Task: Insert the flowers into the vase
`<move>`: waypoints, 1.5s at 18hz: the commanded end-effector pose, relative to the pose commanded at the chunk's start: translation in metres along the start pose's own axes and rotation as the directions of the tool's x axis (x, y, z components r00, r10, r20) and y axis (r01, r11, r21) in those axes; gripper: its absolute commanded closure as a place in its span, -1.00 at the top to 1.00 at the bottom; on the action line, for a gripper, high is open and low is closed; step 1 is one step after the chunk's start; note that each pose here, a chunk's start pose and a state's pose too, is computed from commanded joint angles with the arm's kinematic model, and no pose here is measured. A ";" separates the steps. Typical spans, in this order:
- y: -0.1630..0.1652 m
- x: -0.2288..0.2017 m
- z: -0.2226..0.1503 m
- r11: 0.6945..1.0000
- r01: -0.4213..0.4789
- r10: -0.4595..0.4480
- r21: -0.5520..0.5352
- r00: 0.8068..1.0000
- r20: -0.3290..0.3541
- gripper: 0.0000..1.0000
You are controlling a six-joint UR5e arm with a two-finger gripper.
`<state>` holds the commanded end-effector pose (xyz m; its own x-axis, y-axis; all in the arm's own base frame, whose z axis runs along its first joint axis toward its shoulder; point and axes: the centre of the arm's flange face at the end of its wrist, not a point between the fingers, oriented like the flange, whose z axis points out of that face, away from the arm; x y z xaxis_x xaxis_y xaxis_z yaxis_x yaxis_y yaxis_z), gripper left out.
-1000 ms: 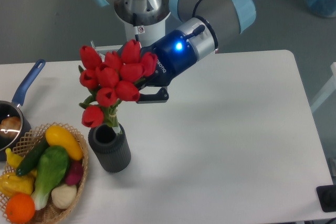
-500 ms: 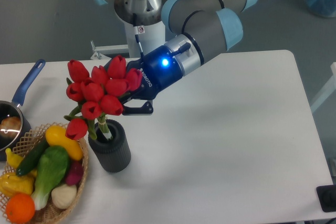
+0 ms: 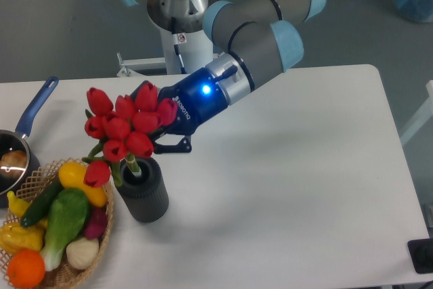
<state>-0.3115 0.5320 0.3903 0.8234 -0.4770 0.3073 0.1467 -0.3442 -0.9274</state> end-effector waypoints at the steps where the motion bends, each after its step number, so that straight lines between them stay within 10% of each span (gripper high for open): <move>1: 0.006 -0.003 0.002 1.000 0.001 -0.001 -0.010 1.000 0.001 -0.58; 8: 0.042 -0.016 0.010 0.997 -0.013 0.015 -0.070 1.000 0.016 -0.22; 12: 0.057 -0.020 0.013 0.996 -0.016 0.017 -0.084 1.000 0.014 0.25; 15: 0.062 -0.020 0.014 0.995 -0.007 0.009 -0.098 1.000 0.019 1.00; 27: 0.060 -0.030 -0.032 0.980 -0.037 0.066 -0.195 0.987 0.146 1.00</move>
<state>-0.3449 0.4996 0.3324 0.9025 -0.3758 0.2106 0.0062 -0.4776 -0.8786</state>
